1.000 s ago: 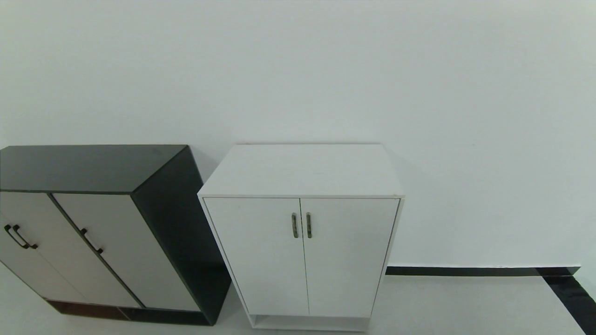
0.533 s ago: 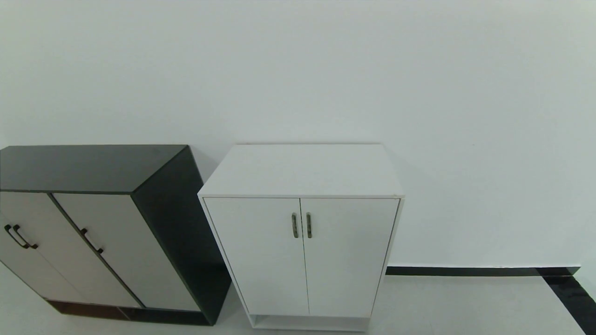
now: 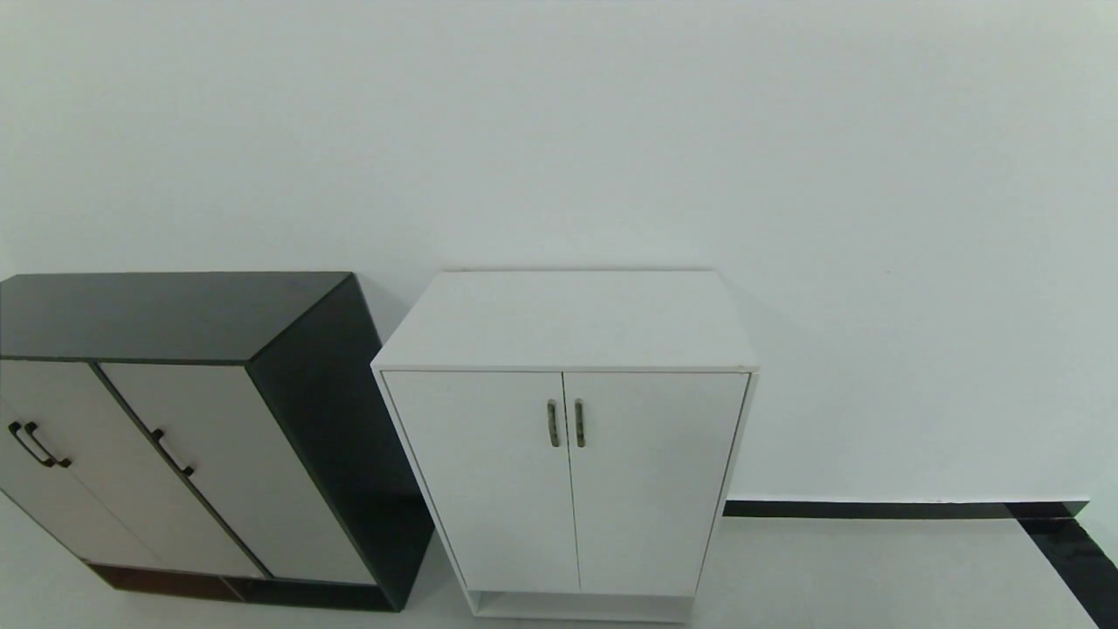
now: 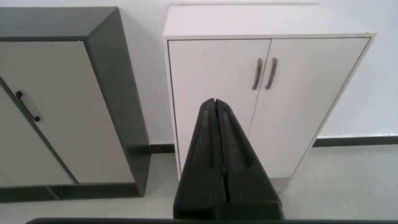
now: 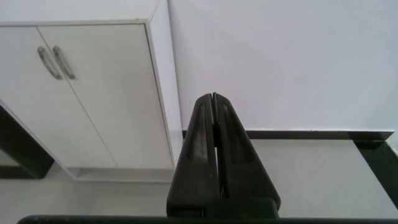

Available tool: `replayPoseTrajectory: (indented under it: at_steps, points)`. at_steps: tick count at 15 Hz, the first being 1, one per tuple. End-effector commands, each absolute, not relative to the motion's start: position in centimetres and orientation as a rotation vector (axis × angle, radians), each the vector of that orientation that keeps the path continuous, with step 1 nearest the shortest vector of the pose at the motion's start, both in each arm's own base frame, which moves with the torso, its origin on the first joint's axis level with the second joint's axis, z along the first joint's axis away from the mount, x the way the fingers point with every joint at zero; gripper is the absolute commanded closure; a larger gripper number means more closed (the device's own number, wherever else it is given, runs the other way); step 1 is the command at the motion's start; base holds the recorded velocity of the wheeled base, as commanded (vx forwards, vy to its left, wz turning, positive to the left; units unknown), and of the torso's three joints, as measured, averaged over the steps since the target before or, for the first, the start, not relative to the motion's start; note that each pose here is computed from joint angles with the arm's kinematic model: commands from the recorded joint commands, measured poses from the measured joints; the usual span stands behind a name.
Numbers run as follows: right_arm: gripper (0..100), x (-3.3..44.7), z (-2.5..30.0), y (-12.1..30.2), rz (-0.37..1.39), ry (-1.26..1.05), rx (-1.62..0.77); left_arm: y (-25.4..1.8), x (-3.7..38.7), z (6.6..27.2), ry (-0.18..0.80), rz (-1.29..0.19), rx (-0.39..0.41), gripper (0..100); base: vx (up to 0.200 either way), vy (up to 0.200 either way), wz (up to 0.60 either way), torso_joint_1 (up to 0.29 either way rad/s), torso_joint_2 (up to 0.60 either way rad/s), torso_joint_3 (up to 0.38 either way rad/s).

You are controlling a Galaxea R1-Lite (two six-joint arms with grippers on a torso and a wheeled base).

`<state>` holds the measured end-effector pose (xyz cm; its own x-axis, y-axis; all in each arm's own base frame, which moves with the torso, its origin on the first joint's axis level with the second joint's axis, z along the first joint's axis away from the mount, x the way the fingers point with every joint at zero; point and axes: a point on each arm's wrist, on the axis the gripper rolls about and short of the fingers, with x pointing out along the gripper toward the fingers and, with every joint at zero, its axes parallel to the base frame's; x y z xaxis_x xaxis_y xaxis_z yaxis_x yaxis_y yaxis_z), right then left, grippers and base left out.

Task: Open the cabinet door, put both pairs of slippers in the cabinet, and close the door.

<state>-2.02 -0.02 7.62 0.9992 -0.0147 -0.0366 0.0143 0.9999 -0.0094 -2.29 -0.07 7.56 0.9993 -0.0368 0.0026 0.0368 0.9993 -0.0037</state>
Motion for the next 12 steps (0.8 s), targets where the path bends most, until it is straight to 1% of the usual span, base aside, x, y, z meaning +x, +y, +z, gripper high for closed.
replayPoseTrajectory:
  at_steps: [1,12]
  points:
    - [100,-2.28,7.52,-0.02,-0.017,0.003,-0.009,-0.08,-2.28,7.56,-0.001,-0.037,-0.003,100,0.000,0.000,0.00,0.000,0.00,0.000]
    - [100,-2.28,7.55,-0.01,-0.012,0.000,0.005,-0.08,-2.28,7.56,-0.002,-0.037,0.002,100,0.000,0.000,0.00,0.000,0.00,0.000]
